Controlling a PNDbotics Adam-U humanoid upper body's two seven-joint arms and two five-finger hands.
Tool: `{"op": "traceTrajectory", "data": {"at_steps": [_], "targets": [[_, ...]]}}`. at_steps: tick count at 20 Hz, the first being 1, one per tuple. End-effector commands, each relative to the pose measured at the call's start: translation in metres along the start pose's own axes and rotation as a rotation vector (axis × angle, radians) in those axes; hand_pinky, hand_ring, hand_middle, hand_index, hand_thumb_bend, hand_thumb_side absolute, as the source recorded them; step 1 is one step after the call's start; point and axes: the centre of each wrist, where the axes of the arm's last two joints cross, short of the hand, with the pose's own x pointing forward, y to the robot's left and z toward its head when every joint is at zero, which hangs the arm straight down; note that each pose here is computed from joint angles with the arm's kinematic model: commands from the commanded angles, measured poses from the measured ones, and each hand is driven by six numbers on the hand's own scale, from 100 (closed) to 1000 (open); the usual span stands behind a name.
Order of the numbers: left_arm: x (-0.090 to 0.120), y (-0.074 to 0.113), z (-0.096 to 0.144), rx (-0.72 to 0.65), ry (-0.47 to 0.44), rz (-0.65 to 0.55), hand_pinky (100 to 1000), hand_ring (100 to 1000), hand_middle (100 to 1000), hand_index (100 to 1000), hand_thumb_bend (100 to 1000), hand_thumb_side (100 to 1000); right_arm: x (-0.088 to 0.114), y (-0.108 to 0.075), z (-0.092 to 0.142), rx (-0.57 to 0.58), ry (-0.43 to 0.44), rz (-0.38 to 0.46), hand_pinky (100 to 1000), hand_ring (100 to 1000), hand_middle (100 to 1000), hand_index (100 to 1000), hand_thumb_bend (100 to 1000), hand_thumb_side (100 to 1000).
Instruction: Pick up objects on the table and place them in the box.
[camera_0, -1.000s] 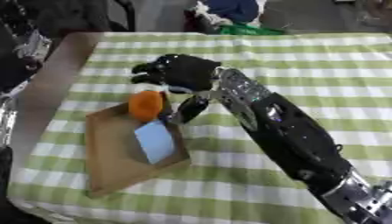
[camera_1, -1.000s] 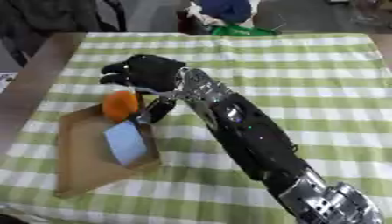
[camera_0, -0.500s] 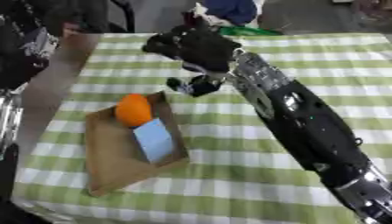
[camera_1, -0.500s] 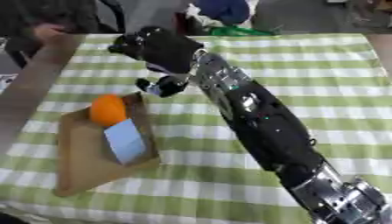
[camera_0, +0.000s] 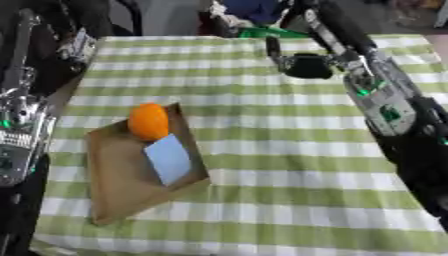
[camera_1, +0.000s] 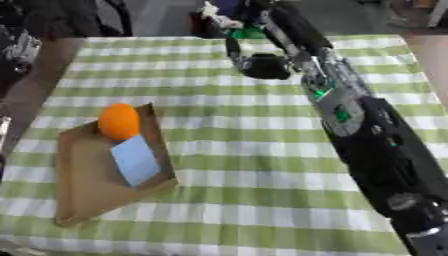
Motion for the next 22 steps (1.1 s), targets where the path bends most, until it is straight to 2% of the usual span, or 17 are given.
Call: {"op": "traceTrajectory", "data": {"at_steps": [1,6,13,22], "targets": [[0.005,0.012,-0.001,0.023,-0.012,-0.044,466,513,516,765,392,494,0.019,-0.033,0.011,-0.083,-0.038,-0.079,798,618,654,954,100,296],[0.002,0.012,0.006,0.024,0.007,-0.066,470,523,523,761,394,497,0.034,-0.041,0.045,-0.128,-0.051,-0.16,796,602,616,940,100,317],[0.001,0.008,0.016,0.035,0.021,-0.099,473,532,530,761,394,494,0.041,-0.038,0.085,-0.187,-0.032,-0.217,798,600,609,923,100,323],[0.0,0.004,0.023,0.035,0.031,-0.096,468,517,519,756,390,502,0.043,-0.027,0.111,-0.229,0.014,-0.261,792,573,567,896,100,340]]}}
